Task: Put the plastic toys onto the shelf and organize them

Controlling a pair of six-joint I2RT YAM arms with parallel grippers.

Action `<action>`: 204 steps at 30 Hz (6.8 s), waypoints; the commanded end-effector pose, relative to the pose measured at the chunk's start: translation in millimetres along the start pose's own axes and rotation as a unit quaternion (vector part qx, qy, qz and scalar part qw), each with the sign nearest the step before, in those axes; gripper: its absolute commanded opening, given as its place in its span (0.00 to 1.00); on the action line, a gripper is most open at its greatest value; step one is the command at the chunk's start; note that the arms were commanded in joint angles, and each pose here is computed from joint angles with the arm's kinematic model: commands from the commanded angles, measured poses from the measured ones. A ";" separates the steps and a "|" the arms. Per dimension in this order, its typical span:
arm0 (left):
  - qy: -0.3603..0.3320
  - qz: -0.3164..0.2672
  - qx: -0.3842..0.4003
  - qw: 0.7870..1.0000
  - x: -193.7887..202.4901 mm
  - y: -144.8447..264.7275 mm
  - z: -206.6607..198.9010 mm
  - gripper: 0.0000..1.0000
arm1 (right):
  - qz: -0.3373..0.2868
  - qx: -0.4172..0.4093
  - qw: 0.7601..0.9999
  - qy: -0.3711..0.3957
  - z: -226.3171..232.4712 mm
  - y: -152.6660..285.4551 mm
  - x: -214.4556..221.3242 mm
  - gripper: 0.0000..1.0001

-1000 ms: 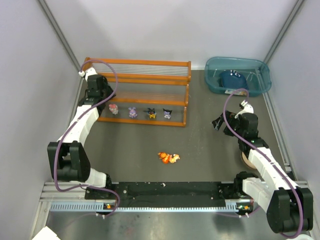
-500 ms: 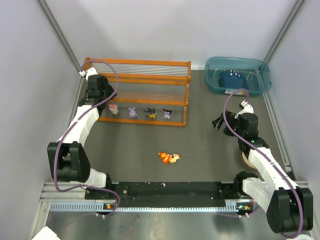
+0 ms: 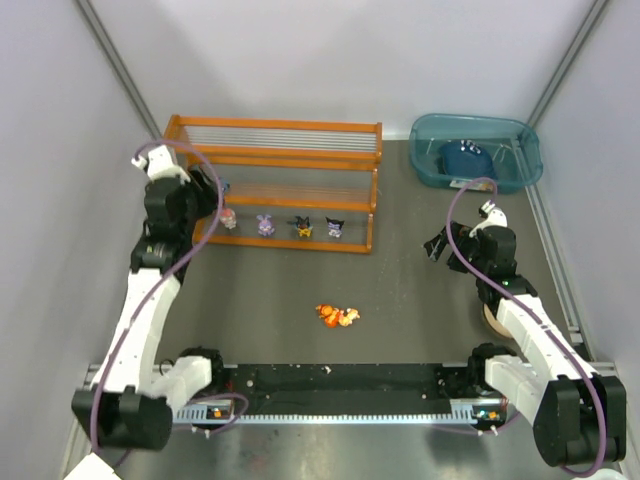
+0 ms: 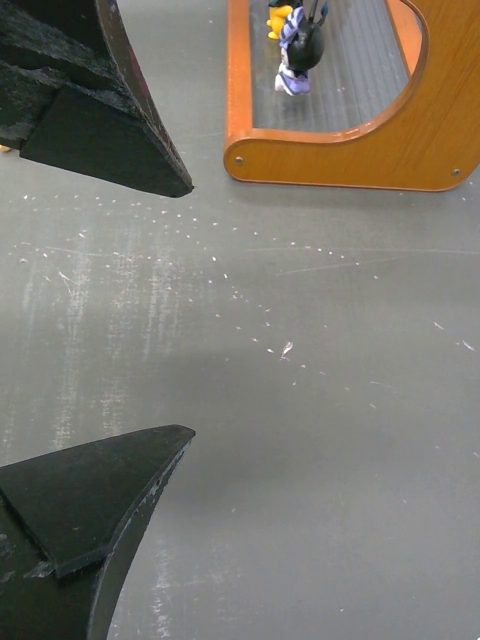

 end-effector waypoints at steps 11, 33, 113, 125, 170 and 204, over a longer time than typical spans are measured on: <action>-0.111 0.108 0.313 0.937 176.8 111.4 -52.4 0.66 | -0.016 -0.011 1.000 0.004 4.9 1.9 -5.3 0.99; -0.380 0.180 0.458 0.783 269.5 129.7 -84.7 0.85 | -0.014 -0.002 1.000 0.007 2.6 1.7 -4.7 0.99; -0.349 0.169 0.265 0.883 240.4 120.7 -104.9 0.00 | -0.014 -0.002 1.000 0.006 2.8 1.3 -4.3 0.99; -0.121 0.128 0.270 0.947 137.8 98.4 -136.2 0.00 | -0.015 -0.002 1.000 0.002 2.8 1.5 -4.7 0.99; -0.082 0.078 0.029 0.993 104.8 -40.3 -186.0 0.00 | -0.020 0.005 1.000 0.002 2.2 3.7 -6.5 0.99; -0.105 0.126 0.026 0.986 118.5 -67.7 -159.8 0.00 | -0.019 0.010 1.000 0.003 0.9 3.7 -6.2 0.99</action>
Point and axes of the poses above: each gripper's point midway between its finger pads, its own y axis back along the fingers, its own z axis along the line the jaws close on, x = y × z, the point moved 7 cm from there along y, back along the fingers, and after that the axes turned 5 degrees about y, right-handed, at the moved point
